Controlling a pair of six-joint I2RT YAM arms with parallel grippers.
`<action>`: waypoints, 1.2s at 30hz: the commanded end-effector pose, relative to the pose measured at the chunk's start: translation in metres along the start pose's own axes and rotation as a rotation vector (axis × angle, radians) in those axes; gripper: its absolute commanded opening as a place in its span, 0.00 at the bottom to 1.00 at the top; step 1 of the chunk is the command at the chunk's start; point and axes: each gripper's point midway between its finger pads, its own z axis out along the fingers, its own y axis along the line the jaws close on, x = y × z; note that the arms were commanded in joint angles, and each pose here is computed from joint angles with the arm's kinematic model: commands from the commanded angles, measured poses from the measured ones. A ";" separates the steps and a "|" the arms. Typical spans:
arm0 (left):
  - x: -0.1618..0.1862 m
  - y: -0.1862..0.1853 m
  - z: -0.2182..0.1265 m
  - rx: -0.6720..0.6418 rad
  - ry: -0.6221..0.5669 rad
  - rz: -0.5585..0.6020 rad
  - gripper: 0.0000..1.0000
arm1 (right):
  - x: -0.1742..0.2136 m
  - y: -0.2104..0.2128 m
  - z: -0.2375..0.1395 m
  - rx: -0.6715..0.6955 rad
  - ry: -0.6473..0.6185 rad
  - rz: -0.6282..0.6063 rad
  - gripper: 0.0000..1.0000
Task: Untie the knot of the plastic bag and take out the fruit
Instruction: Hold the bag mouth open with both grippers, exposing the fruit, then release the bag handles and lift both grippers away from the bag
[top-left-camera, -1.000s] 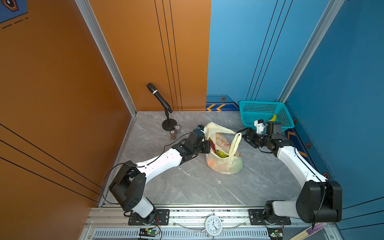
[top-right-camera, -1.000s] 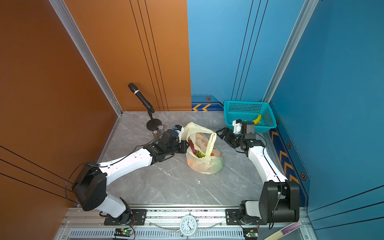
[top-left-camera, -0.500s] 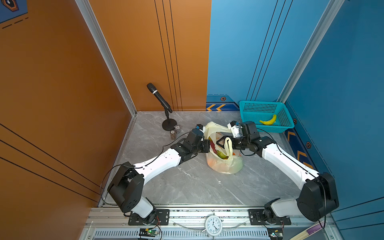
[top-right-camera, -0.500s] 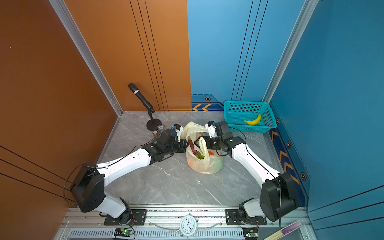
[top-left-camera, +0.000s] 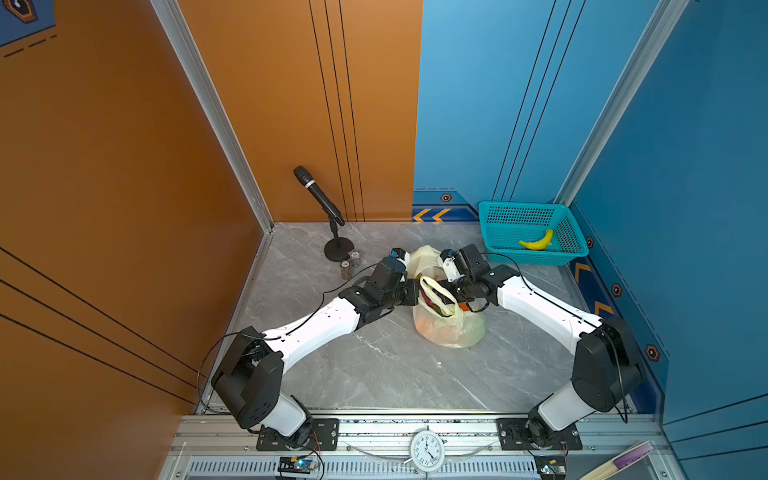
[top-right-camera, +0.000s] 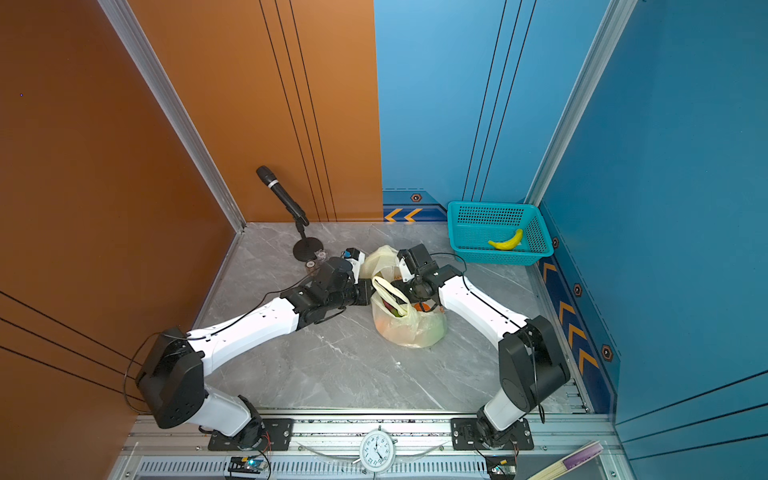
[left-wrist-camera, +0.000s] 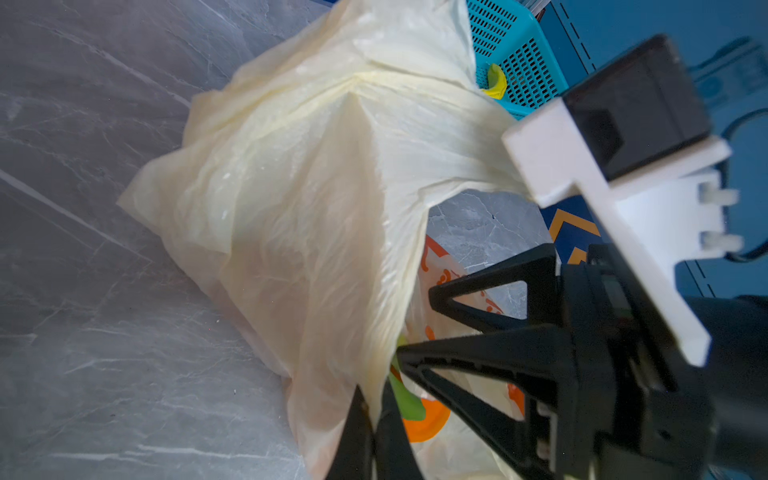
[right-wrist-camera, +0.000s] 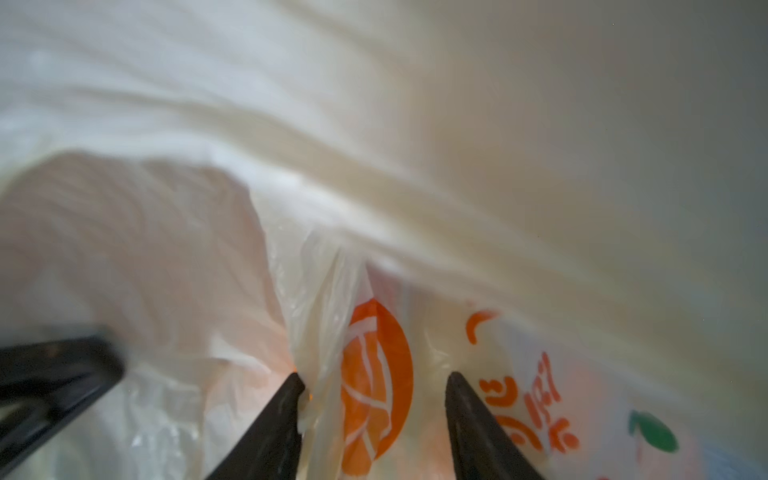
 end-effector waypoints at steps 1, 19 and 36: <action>-0.002 0.006 -0.009 -0.022 -0.006 0.004 0.00 | -0.011 -0.022 -0.018 0.168 -0.064 -0.037 0.39; -0.006 0.071 -0.056 -0.190 -0.038 0.018 0.00 | -0.021 -0.144 -0.122 0.379 -0.463 0.332 0.00; -0.032 0.064 -0.087 -0.081 -0.115 0.114 0.62 | -0.016 -0.144 -0.125 0.149 -0.466 0.477 0.32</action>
